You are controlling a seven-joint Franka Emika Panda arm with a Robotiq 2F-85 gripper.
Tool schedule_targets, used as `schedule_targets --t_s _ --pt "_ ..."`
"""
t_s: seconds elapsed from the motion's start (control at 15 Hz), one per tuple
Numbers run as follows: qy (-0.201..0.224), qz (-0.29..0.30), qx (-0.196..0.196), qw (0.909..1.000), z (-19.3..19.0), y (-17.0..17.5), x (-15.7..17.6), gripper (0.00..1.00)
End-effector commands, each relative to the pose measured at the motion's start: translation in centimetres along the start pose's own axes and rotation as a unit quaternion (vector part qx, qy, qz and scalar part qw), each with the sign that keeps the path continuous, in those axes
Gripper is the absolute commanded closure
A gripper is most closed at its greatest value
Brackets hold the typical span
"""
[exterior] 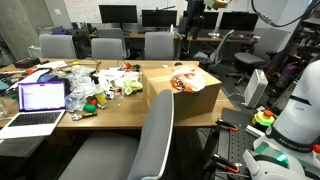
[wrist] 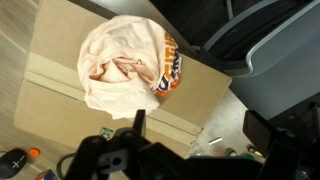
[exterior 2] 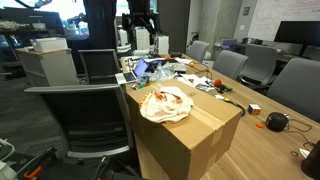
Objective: Pick up the cloth from the box and put it on the chair's headrest
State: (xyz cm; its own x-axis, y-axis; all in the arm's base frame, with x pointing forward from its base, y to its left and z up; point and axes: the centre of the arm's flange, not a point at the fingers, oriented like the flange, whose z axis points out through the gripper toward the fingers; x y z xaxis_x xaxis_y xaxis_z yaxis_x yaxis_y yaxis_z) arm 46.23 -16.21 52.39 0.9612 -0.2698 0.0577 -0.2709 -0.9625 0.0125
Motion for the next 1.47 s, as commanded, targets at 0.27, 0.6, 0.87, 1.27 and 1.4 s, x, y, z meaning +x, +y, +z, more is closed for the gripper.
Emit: schedule_targets --t_s 0.27,0.6,0.87,1.27,1.4 --pt "-0.056 0.068 0.072 0.9935 5.3 4.8 3.7 0.0" --pt "-0.081 0.105 0.089 0.9872 9.1 6.6 4.6 0.0" --pt "-0.092 0.116 0.075 0.9861 10.9 6.8 4.9 0.0" --pt "-0.11 0.122 0.068 0.9841 14.1 6.7 5.7 0.0" --pt "-0.115 0.123 0.072 0.9831 15.5 6.9 5.9 0.0"
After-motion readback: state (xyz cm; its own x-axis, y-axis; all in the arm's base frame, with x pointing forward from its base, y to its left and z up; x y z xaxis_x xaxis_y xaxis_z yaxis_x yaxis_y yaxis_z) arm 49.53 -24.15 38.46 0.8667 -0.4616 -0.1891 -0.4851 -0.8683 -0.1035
